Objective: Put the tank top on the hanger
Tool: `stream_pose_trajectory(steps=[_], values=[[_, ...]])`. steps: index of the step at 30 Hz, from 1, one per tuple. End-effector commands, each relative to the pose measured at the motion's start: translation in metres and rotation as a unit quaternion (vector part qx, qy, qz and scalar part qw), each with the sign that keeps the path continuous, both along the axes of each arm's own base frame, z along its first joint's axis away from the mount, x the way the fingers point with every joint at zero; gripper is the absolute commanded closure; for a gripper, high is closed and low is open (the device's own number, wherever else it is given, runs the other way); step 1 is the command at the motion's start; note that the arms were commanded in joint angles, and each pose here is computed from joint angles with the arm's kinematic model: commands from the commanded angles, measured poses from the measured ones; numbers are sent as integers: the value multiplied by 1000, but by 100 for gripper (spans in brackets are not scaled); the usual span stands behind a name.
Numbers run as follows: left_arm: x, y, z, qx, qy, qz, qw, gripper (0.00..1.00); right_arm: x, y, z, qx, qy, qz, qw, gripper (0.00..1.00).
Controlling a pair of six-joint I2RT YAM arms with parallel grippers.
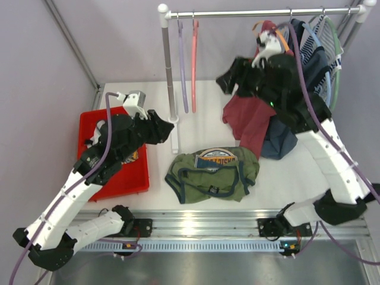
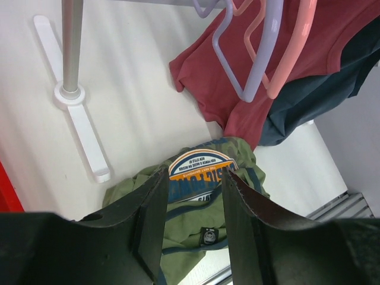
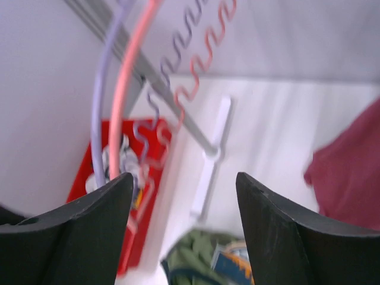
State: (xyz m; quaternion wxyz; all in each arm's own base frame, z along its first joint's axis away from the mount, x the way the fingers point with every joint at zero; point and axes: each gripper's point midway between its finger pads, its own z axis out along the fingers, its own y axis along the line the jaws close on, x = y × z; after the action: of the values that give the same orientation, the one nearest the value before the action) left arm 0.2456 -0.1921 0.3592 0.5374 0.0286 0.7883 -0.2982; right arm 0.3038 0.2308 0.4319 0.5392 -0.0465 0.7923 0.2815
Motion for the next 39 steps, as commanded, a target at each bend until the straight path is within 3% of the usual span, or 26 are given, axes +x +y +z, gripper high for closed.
stream_pose_trajectory(steps=[1, 2, 3, 4, 8, 14, 20, 23, 27, 39], values=[[-8, 11, 4, -10, -5, 11, 1000, 54, 40, 3, 55, -7, -68, -46, 997, 30], [-9, 12, 0, -8, -3, 12, 1000, 54, 40, 3, 94, 18, -106, -46, 993, 27], [-10, 13, -1, -7, -3, 14, 1000, 54, 58, 16, 86, 11, -100, -47, 994, 23], [-10, 14, -4, -3, 0, 14, 1000, 54, 58, 17, 108, 28, -123, -47, 991, 22], [-13, 16, -7, 2, 3, 11, 1000, 54, 85, 41, 113, 42, -155, -39, 986, 16], [-16, 21, -11, 14, 6, 13, 1000, 54, 93, 62, 116, 17, -196, -53, 979, 8], [-21, 26, -18, 18, 10, 16, 1000, 54, 106, 80, 89, -15, -180, -68, 981, 7], [-22, 25, -19, 18, 12, 15, 1000, 54, 111, 83, 69, -47, -164, -82, 982, 11], [-23, 26, -20, 18, 12, 15, 1000, 54, 110, 85, 52, -72, -154, -92, 981, 27], [-27, 32, -22, 19, 12, 20, 1000, 54, 105, 76, 35, -122, -140, -99, 978, 46]])
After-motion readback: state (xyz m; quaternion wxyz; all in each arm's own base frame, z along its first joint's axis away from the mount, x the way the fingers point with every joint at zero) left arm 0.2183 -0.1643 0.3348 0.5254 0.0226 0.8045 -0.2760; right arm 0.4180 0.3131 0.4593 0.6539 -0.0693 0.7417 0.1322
